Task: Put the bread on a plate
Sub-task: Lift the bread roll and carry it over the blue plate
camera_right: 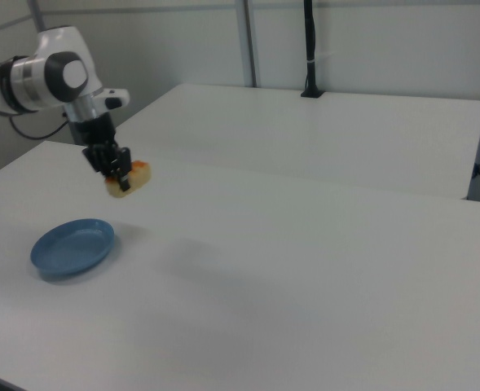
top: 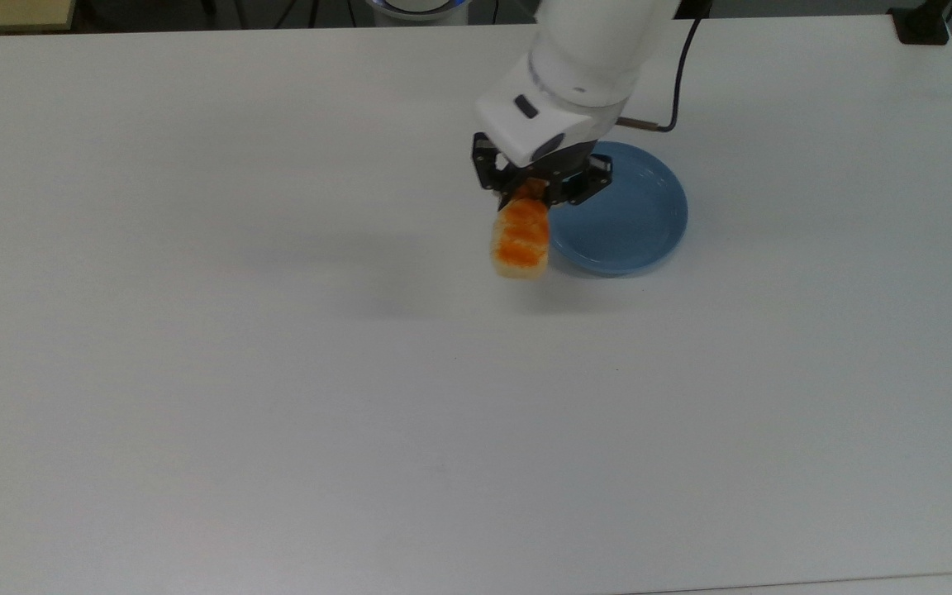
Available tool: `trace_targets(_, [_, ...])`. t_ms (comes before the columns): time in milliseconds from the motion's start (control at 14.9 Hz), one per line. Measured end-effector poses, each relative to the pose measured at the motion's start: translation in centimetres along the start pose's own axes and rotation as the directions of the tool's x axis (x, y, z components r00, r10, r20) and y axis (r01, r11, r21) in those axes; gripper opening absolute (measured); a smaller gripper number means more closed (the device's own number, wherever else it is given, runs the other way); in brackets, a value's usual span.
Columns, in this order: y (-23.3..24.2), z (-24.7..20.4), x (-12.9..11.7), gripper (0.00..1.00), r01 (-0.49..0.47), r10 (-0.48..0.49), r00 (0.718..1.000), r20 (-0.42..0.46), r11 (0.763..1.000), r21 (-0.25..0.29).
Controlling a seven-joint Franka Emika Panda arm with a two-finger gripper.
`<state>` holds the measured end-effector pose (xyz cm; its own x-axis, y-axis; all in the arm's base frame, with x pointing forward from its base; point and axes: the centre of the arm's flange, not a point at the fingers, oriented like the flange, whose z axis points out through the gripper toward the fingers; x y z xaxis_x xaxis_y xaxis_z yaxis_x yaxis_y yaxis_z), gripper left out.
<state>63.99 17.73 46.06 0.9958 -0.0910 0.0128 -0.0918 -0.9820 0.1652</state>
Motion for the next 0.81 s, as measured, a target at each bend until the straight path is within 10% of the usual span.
trace_targets(805, [-11.4,5.0,-9.0,0.42,0.087,-0.081,0.99,0.112,0.995,-0.054])
